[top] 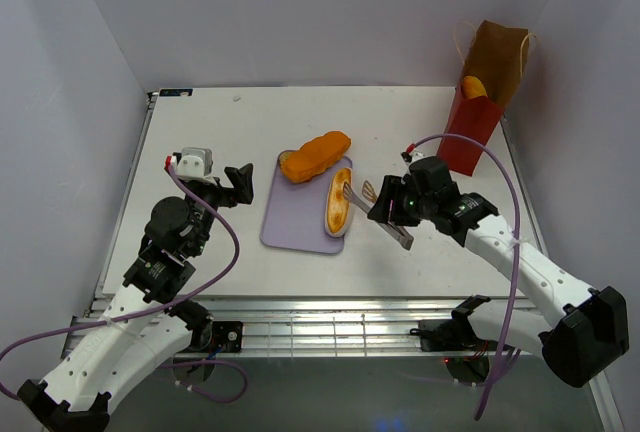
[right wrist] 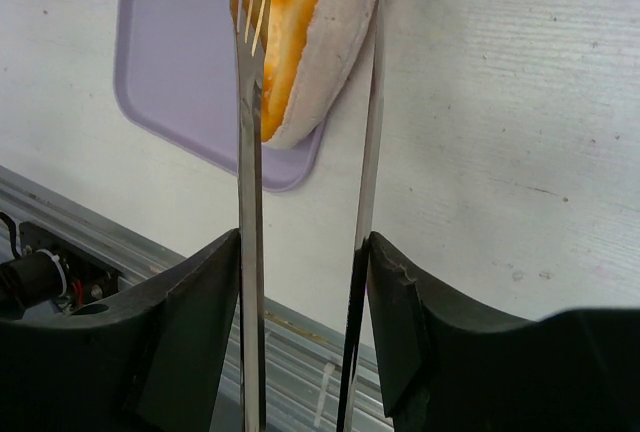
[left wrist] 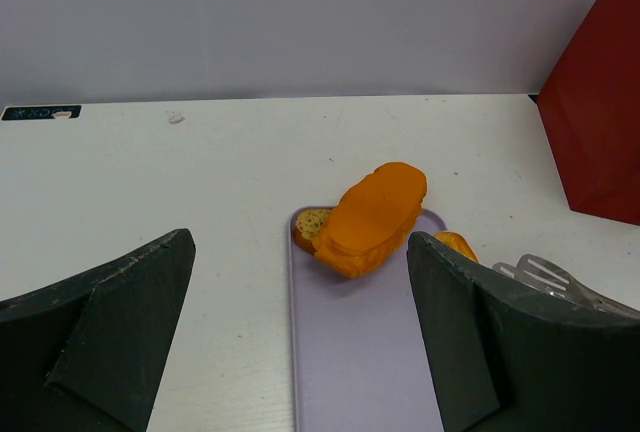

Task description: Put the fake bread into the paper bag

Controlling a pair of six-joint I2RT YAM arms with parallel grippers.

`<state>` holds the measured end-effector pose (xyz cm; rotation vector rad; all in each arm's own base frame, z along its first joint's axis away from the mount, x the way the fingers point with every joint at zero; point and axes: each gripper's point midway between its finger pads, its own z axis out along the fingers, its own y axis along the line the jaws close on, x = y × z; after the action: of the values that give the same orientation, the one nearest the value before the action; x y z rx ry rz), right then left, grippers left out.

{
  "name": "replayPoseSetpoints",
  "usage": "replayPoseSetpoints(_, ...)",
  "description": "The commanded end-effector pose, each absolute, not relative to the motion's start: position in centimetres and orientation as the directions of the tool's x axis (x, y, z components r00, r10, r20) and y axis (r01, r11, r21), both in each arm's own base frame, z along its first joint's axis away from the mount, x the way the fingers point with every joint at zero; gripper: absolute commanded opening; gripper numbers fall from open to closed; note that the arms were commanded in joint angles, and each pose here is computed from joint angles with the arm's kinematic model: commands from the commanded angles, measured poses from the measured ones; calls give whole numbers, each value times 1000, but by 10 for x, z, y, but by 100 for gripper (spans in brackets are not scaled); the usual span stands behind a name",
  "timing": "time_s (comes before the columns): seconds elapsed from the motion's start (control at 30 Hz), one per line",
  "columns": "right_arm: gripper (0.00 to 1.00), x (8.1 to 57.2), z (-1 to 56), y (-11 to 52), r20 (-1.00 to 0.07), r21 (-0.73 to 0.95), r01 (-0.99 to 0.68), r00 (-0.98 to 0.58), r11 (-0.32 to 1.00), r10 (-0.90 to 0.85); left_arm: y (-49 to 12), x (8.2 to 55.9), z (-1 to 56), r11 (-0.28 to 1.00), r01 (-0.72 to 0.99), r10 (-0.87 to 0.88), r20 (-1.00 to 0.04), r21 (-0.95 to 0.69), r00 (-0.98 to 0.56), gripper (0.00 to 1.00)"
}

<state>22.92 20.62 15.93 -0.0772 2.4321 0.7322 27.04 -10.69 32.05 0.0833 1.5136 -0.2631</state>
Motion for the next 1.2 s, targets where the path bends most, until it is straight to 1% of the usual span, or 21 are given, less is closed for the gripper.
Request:
replayPoseSetpoints(0.0, 57, 234, 159, 206, -566, 512, -196, -810, 836, 156, -110, 269, 326, 964, 239, -133, -990, -117, 53, 98)
replayPoseSetpoints(0.27, 60, 234, 148, 213, -535, 574, -185, -822, 797, 195, -109, 269, 326, 964, 238, -132, -990, -116, 52, 98)
replayPoseSetpoints(0.47, 60, 236, 153, 218, -539, 614, -192, -810, 766, 230, -109, 269, 325, 964, 238, -132, -990, -116, 52, 98)
replayPoseSetpoints(0.63, 60, 236, 155, 218, -537, 623, -192, -809, 758, 237, -110, 268, 326, 963, 242, -133, -990, -117, 52, 98)
replayPoseSetpoints(1.17, 61, 237, 135, 222, -493, 637, -157, -835, 755, 243, -112, 269, 324, 962, 248, -130, -990, -115, 48, 98)
